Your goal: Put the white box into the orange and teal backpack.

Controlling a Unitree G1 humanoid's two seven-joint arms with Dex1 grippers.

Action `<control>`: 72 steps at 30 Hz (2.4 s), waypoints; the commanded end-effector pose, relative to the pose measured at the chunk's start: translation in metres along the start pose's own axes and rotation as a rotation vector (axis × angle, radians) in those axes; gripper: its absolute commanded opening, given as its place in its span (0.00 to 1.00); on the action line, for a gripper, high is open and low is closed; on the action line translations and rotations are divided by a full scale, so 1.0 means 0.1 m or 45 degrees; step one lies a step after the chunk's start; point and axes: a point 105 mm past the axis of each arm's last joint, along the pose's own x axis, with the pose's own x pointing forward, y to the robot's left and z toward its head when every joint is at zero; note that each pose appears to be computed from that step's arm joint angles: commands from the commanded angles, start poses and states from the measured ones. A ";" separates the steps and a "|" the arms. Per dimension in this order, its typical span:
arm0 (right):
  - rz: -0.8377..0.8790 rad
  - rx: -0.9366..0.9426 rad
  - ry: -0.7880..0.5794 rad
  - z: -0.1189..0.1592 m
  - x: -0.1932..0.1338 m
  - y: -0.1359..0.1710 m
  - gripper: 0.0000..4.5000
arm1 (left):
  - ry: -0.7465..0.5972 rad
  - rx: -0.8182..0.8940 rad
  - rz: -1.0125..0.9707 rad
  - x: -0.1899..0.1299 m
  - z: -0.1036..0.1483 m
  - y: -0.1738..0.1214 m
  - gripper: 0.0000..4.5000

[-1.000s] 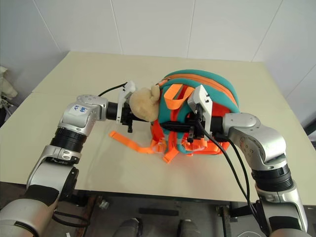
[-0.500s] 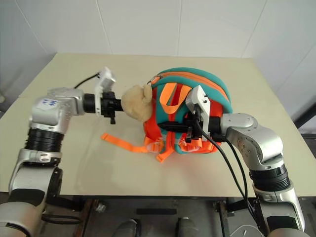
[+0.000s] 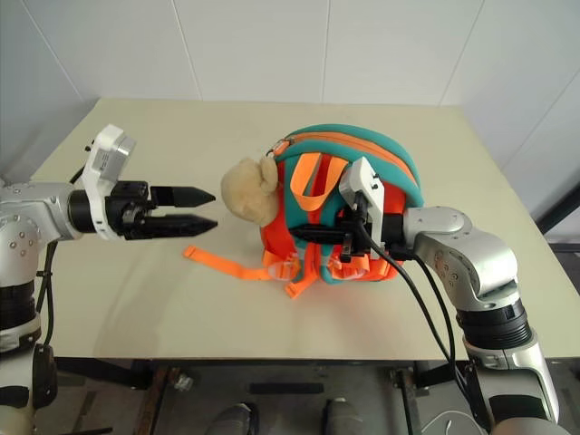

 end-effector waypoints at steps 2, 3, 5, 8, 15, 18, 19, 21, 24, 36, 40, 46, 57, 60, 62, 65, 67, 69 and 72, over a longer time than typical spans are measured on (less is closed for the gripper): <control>0.007 -0.065 -0.029 0.12 -0.03 0.03 0.00 | -0.059 0.108 0.047 0.01 0.13 0.01 0.99; 0.005 -0.067 -0.029 0.12 -0.04 0.03 0.00 | -0.104 0.128 0.062 0.05 0.17 0.05 0.99; 0.002 -0.068 -0.028 0.12 -0.04 0.03 0.00 | -0.176 0.156 0.070 0.14 0.26 0.10 0.99; 0.000 -0.069 -0.027 0.12 -0.04 0.03 0.00 | -0.249 0.193 0.067 0.23 0.36 0.14 0.99; -0.016 -0.068 -0.027 0.11 -0.04 0.03 0.00 | -0.314 0.219 0.045 0.52 0.38 0.28 0.96; -0.027 -0.064 -0.026 0.10 -0.05 0.03 0.00 | -0.267 0.175 0.025 0.54 0.34 0.27 0.79; -0.031 -0.062 -0.025 0.09 -0.06 0.03 0.00 | -0.253 0.164 0.027 0.52 0.34 0.27 0.71; -0.038 -0.060 -0.024 0.09 -0.07 0.03 0.00 | -0.222 0.149 0.042 0.49 0.33 0.28 0.58; -0.045 -0.058 -0.024 0.08 -0.08 0.03 0.00 | -0.169 0.137 0.078 0.43 0.31 0.31 0.39; -0.037 -0.043 -0.026 0.05 -0.11 0.08 0.00 | -0.059 0.080 0.238 0.08 0.41 0.39 0.12; -0.010 -0.022 -0.036 0.05 -0.11 0.13 0.00 | -0.016 0.061 0.311 -0.06 0.41 0.48 0.12; 0.045 0.023 -0.060 0.04 -0.05 0.26 0.00 | 0.212 0.003 0.299 -0.16 0.17 0.62 0.12; 0.044 0.042 -0.074 0.05 -0.01 0.30 0.00 | 0.562 -0.024 0.150 0.10 -0.39 0.86 0.12; 0.038 0.043 -0.075 0.05 -0.01 0.30 0.00 | 0.657 -0.028 0.153 0.17 -0.57 0.95 0.12; 0.033 0.044 -0.074 0.05 -0.01 0.30 0.00 | 0.686 -0.029 0.147 0.21 -0.66 0.99 0.12; 0.024 0.040 -0.072 0.05 -0.01 0.29 0.00 | 0.671 -0.019 0.118 0.28 -0.77 1.02 0.12; 0.004 0.027 -0.071 0.07 -0.03 0.28 0.00 | 0.530 0.014 0.051 0.36 -0.69 0.97 0.11; -0.006 0.021 -0.071 0.08 -0.05 0.27 0.00 | 0.442 0.036 0.011 0.38 -0.60 0.93 0.11; -0.038 0.010 -0.042 0.06 -0.09 0.24 0.00 | 0.296 0.037 0.005 0.33 -0.44 0.87 0.11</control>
